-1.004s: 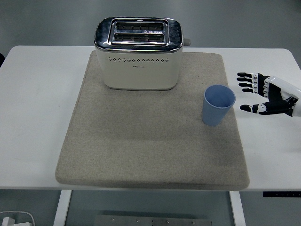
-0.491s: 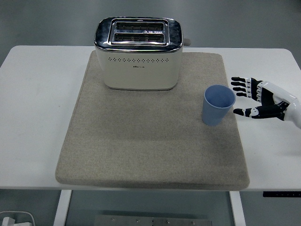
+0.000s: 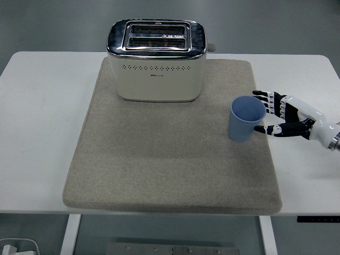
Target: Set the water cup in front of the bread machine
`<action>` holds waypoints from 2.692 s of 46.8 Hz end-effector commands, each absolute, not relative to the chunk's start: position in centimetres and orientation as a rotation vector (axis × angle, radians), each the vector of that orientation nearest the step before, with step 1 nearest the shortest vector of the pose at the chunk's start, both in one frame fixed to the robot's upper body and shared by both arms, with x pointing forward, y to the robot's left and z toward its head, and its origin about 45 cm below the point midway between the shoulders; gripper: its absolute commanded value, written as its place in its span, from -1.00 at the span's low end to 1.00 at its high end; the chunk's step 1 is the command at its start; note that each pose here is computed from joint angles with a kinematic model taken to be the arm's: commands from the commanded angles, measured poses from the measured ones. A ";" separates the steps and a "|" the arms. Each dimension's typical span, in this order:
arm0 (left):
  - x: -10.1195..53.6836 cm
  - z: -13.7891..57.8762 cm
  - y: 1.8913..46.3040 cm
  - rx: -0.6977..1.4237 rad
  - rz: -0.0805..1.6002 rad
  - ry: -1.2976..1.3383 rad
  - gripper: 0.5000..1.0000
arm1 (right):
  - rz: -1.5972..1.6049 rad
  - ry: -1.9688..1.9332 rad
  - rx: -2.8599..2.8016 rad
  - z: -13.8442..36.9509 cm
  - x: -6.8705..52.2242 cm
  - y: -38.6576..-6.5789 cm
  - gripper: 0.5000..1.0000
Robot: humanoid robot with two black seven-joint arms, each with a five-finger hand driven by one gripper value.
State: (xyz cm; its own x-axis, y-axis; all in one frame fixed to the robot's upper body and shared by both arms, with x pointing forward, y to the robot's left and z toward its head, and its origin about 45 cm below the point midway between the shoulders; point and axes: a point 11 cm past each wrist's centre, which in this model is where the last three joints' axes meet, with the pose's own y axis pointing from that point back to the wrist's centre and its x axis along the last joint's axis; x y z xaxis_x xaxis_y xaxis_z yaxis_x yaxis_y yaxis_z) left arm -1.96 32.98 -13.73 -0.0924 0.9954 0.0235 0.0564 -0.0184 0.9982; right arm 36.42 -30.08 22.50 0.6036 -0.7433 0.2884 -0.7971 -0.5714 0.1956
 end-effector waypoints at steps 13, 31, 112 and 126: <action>-1.9 -13.7 32.9 1.220 1.264 1.308 1.00 | 0.231 -1.267 2.538 21.7 36.6 -29.3 0.71; -1.9 -13.7 33.0 1.219 1.268 1.310 1.00 | 0.217 -1.266 2.553 21.2 36.8 -28.5 0.71; -1.9 -13.7 33.0 1.219 1.268 1.310 1.00 | 0.194 -1.300 2.655 20.8 37.3 -25.3 -0.74; -1.9 -13.7 32.9 1.219 1.265 1.309 1.00 | 0.215 -1.293 2.716 22.2 37.5 -23.9 -0.70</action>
